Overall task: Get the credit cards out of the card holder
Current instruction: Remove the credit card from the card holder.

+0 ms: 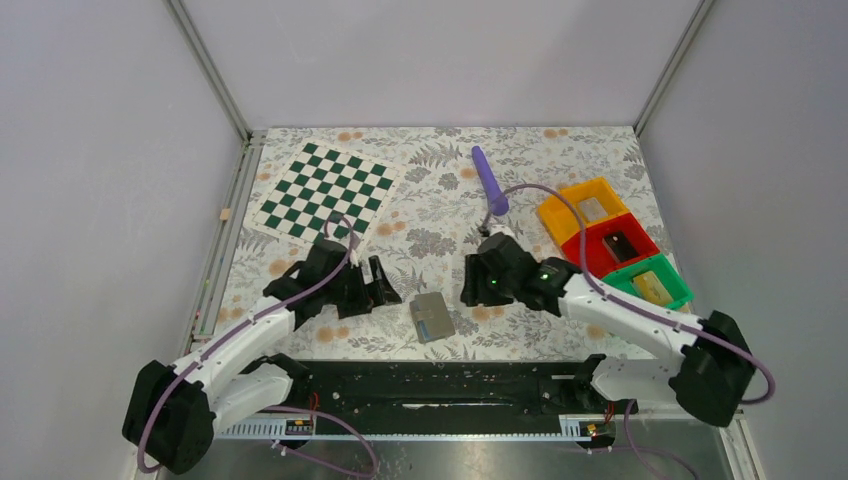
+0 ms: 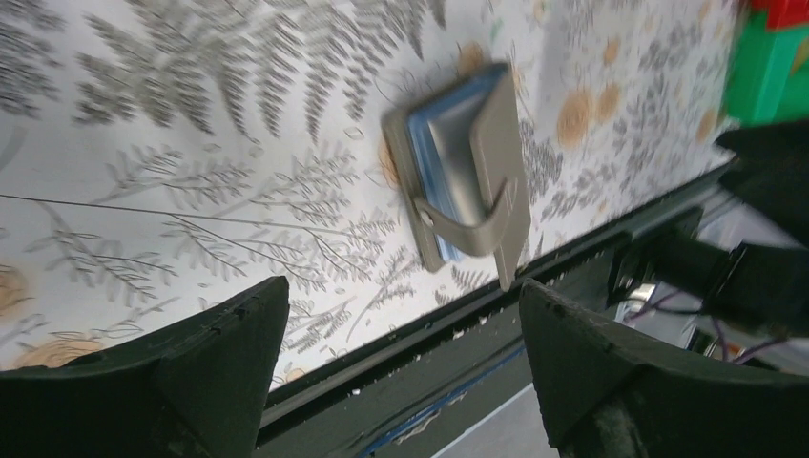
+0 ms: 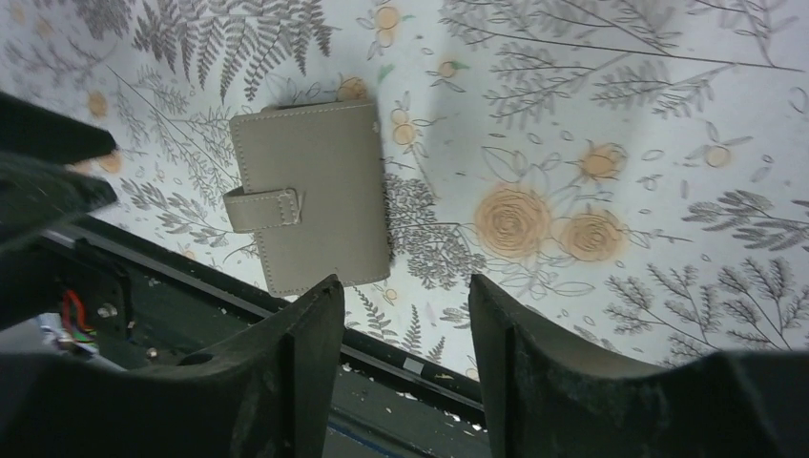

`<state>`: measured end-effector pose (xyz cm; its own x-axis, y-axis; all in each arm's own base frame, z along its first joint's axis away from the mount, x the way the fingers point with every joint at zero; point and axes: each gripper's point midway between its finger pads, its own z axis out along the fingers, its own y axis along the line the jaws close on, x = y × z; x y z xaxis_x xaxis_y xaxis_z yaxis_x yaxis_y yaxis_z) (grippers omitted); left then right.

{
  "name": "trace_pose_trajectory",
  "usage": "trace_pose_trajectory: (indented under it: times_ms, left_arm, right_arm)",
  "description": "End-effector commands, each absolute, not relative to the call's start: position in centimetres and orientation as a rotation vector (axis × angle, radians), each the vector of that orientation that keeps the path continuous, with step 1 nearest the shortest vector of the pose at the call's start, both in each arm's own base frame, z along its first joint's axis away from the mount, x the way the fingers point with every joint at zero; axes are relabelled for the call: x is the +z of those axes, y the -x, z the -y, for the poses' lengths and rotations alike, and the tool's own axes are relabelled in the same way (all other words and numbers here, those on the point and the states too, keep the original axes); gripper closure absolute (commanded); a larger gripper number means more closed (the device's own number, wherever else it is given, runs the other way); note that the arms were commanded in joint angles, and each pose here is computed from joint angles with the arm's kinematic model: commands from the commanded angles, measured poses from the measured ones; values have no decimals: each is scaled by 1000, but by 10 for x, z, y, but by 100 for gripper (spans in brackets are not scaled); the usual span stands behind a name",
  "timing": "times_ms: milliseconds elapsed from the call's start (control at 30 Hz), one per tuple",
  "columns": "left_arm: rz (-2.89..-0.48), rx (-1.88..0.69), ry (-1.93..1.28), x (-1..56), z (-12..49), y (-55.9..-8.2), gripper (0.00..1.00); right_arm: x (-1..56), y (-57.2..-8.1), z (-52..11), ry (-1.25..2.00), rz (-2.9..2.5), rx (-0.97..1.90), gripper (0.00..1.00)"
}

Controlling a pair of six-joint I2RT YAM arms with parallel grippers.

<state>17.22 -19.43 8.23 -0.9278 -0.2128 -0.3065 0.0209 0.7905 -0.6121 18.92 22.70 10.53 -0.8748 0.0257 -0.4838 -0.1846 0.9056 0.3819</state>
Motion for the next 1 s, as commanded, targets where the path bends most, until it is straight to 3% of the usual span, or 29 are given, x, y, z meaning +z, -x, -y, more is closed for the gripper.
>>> trace_pose_trajectory:
  times_ms: [0, 67, 267, 733, 833, 967]
  left_arm:
    - [-2520, -918, 253, 99, 180, -192, 11]
    - [-2501, -914, 287, 103, 175, -195, 11]
    - [-2500, -935, 336, 100, 172, -195, 11]
    - [-2514, -989, 333, 91, 175, -186, 12]
    - [-2512, -992, 339, 90, 176, -187, 13]
    - [-2524, -1026, 338, 86, 180, -186, 14]
  right_arm:
    - [125, -202, -265, 221, -2456, 458, 38]
    - [124, -196, -276, 328, -2445, 355, 31]
    - [109, -179, -311, 517, -2451, 224, 28]
    - [69, -164, -316, 670, -2492, -104, 28]
    - [68, -169, -304, 661, -2472, -165, 38]
    - [62, -171, -300, 615, -2471, -104, 65]
